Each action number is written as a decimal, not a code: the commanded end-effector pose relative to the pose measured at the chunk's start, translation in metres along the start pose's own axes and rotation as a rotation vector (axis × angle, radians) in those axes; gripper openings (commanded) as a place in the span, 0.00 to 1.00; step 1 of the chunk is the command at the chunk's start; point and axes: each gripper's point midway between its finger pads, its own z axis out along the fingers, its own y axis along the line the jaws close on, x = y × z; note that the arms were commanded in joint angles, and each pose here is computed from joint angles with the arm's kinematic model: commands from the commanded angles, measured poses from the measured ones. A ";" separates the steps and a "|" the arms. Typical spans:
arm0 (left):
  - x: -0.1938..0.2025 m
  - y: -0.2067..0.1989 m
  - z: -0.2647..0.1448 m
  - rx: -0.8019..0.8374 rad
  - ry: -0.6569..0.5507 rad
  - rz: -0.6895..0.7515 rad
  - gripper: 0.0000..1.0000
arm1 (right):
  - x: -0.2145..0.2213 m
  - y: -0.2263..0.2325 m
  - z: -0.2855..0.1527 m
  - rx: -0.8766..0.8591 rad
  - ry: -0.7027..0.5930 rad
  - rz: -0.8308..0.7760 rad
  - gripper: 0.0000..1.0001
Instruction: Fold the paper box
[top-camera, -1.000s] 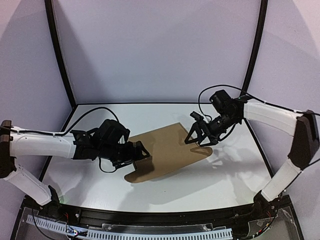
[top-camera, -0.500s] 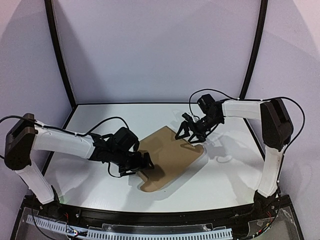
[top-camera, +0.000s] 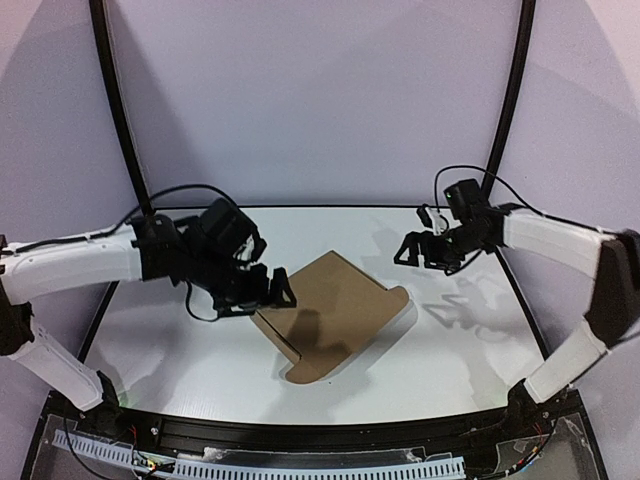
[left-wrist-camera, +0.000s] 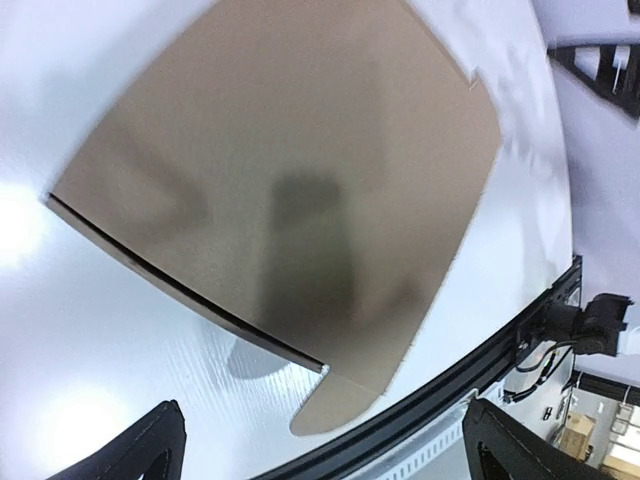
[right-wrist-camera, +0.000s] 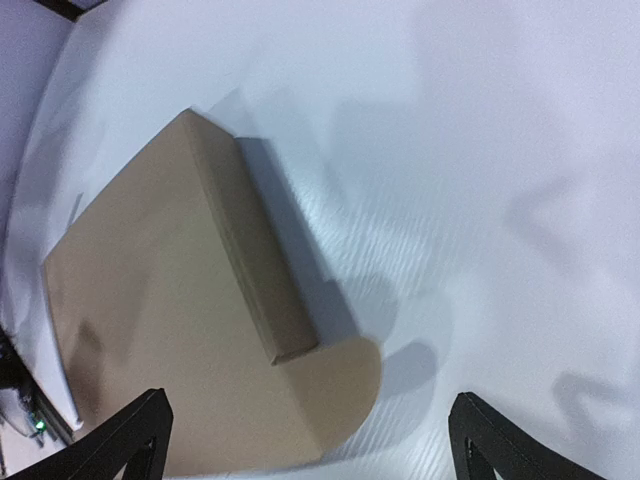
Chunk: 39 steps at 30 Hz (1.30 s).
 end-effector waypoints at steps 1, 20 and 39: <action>-0.019 0.042 -0.023 -0.210 -0.009 -0.005 0.99 | 0.036 0.016 -0.013 -0.113 -0.013 0.049 0.98; -0.094 0.063 0.092 -0.069 0.086 0.062 0.78 | 0.096 0.078 0.054 -0.429 0.071 0.167 0.78; -0.081 0.033 0.107 0.225 0.042 -0.029 0.63 | 0.028 0.121 -0.018 -0.448 -0.059 0.013 0.59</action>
